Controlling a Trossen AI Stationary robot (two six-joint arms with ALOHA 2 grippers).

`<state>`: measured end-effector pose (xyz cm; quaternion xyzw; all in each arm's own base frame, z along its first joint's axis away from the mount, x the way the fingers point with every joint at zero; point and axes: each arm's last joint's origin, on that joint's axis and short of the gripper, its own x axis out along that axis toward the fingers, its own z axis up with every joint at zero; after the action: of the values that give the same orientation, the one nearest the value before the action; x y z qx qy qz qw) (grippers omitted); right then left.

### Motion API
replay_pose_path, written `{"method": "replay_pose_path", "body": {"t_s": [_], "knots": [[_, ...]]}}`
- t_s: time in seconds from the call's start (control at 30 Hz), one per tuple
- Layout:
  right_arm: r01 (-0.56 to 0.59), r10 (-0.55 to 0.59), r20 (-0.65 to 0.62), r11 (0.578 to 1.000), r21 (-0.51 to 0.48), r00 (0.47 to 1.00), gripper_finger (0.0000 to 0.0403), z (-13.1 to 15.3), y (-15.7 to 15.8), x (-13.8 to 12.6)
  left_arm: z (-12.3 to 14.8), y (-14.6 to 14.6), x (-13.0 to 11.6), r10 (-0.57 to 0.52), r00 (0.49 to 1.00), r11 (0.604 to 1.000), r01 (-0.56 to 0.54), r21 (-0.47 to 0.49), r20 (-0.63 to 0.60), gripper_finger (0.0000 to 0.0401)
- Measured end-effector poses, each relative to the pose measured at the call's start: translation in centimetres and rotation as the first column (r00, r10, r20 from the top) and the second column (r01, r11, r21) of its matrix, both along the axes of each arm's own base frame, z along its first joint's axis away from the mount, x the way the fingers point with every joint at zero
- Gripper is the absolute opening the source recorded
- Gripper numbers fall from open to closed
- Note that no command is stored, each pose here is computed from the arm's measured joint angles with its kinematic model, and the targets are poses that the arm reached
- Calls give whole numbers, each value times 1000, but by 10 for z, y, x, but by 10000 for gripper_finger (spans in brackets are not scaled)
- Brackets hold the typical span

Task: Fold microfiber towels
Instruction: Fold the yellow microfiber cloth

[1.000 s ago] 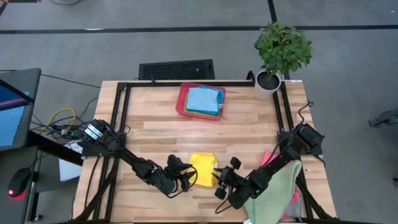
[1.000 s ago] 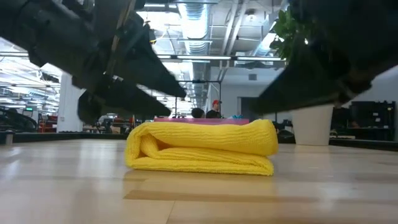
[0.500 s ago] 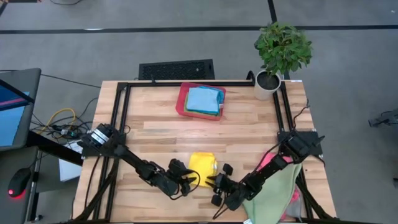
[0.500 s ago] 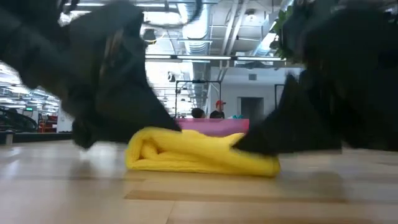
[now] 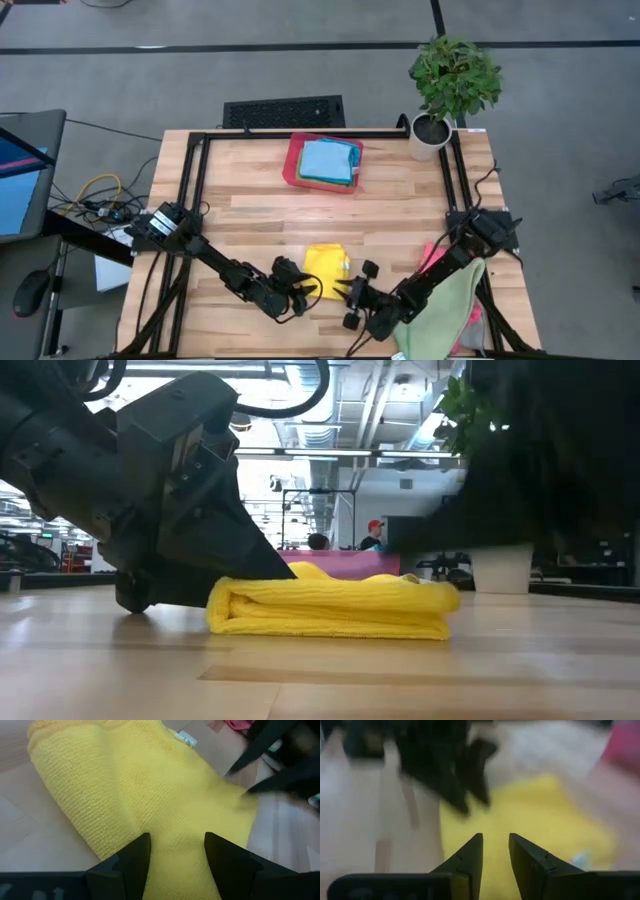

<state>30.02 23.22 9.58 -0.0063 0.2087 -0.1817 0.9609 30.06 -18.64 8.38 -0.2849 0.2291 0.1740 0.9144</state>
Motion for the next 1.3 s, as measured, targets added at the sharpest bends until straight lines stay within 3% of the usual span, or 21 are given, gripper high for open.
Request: {"method": "replay_pose_path", "body": {"t_s": [0.17, 0.33, 0.43, 0.57, 0.67, 0.8, 0.87, 0.97, 1.17, 1.3], "knots": [[76, -75, 15, 994, -73, 997, 120, 4, -25, 10, 0, 0, 2, 0, 1000, 1000, 0, 3, -2, 184], [106, -107, -14, 993, -57, 994, 120, -23, -48, 17, 0, 1, 2, 1, 1000, 1000, -1, 5, -4, 184], [113, -113, -10, 994, 1, 994, 120, -39, -56, 20, 2, -1, 1, -6, 1000, 1000, 6, 2, 1, 184], [144, -144, 8, 989, 20, 990, 120, -53, -59, 20, 20, -1, 0, -39, 999, 999, 39, -6, 25, 184], [138, -138, 7, 990, 21, 990, 120, -52, -57, 19, 43, 0, -1, -48, 996, 998, 45, 44, 72, 184], [124, -124, -8, 992, 15, 992, 120, -49, -57, 18, 52, 8, -6, 22, 998, 981, -31, 190, 52, 184], [120, -120, -8, 993, 18, 993, 120, -48, -57, 18, 50, 15, -6, 77, 996, 958, -86, 273, 43, 181], [117, -117, -9, 993, 20, 993, 120, -48, -56, 18, 34, 31, 0, 121, 992, 940, -103, 325, -35, 166], [114, -114, -7, 993, 25, 993, 120, -48, -56, 18, 12, 49, 14, 137, 986, 912, -90, 401, -90, 127], [113, -113, -11, 993, 26, 994, 120, -49, -56, 18, 0, 56, 13, 152, 976, 917, -80, 390, -156, 107]]}}
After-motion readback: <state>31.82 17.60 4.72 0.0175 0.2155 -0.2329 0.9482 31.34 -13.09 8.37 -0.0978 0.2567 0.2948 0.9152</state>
